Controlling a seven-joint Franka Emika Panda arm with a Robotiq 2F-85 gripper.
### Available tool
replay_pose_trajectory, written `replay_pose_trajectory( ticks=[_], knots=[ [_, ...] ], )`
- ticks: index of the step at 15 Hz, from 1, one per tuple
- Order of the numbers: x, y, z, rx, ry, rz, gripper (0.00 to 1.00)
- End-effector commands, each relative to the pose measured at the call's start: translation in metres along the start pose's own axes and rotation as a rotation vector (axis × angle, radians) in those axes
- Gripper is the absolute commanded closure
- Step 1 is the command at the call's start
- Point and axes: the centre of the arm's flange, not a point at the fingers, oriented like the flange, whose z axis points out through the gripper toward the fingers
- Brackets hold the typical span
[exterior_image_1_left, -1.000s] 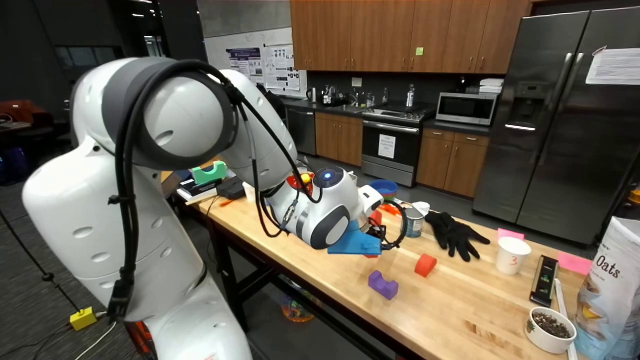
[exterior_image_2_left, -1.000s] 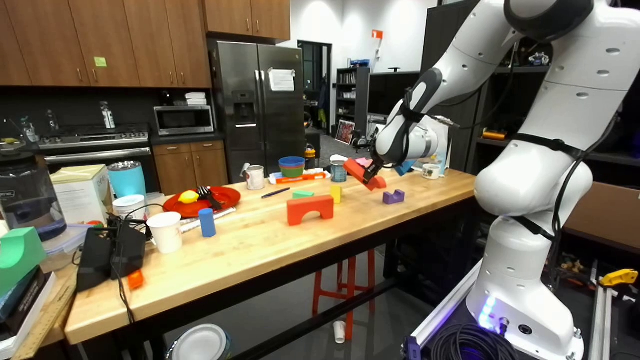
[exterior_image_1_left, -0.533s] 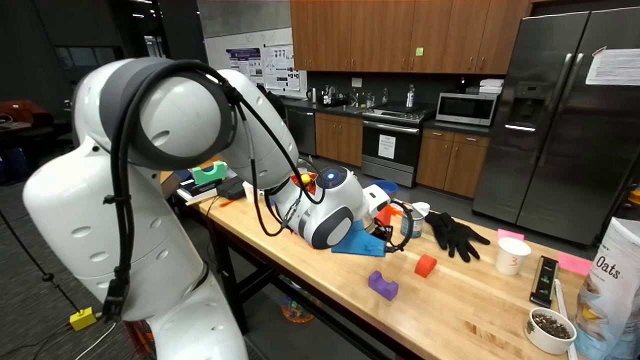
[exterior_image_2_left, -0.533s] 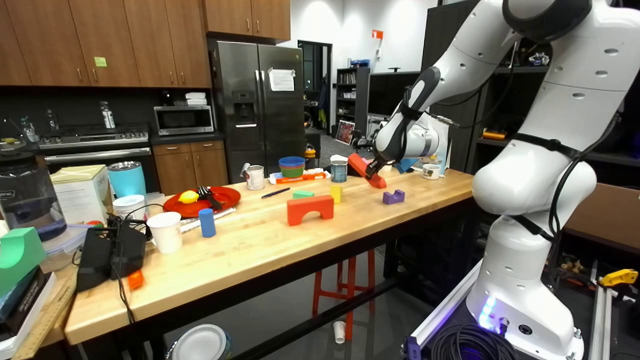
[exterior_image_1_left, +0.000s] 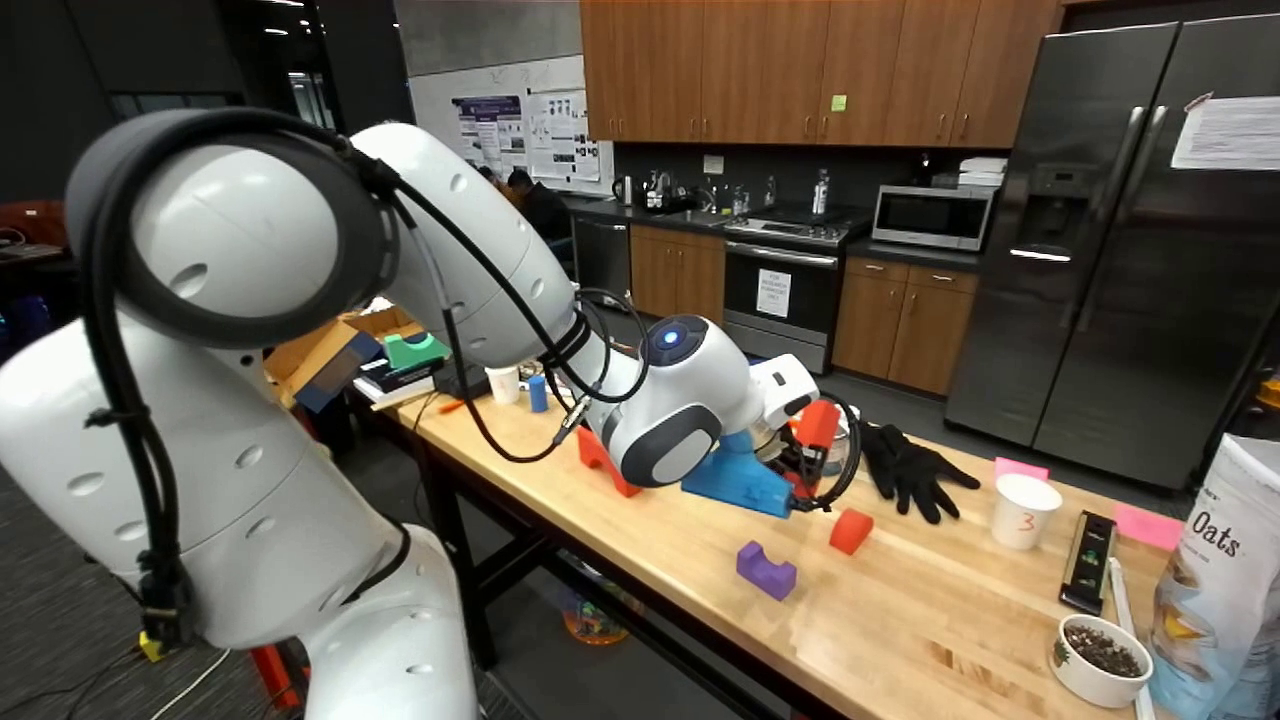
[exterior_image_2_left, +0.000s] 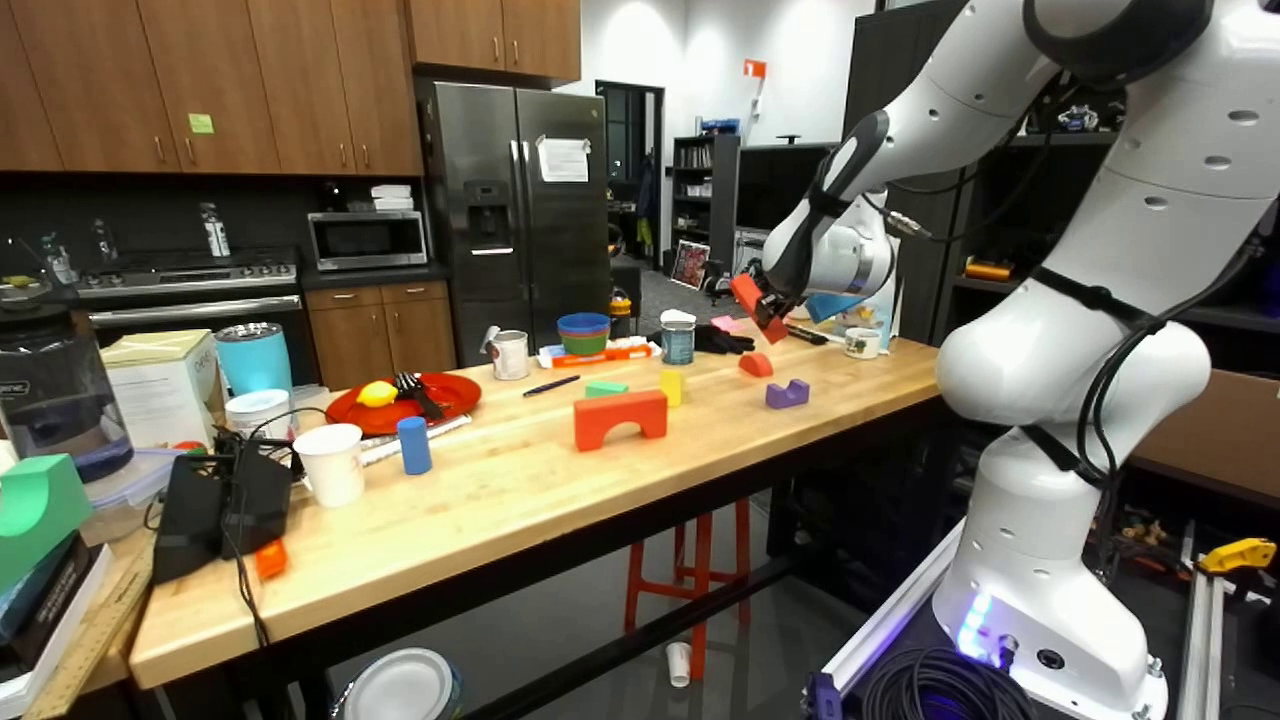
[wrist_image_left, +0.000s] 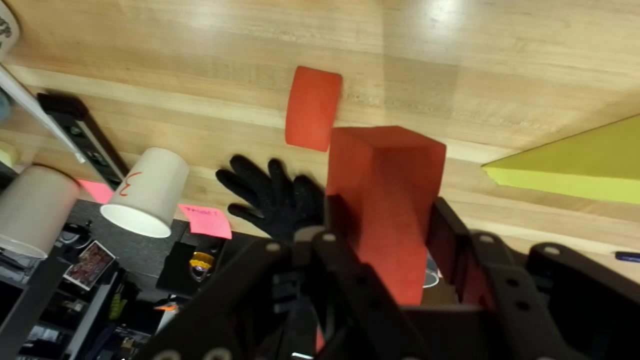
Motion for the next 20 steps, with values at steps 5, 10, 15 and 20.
replay_pose_trajectory(
  ticks=[5, 10, 15, 20],
  knots=[
    [-0.058, 0.009, -0.069, -0.007, 0.064, 0.216, 0.82],
    [-0.091, 0.023, -0.056, 0.108, 0.064, 0.455, 0.82],
    [-0.044, 0.031, -0.030, 0.124, 0.048, 0.501, 0.57],
    [-0.005, 0.027, -0.024, 0.163, 0.117, 0.408, 0.82]
  ],
)
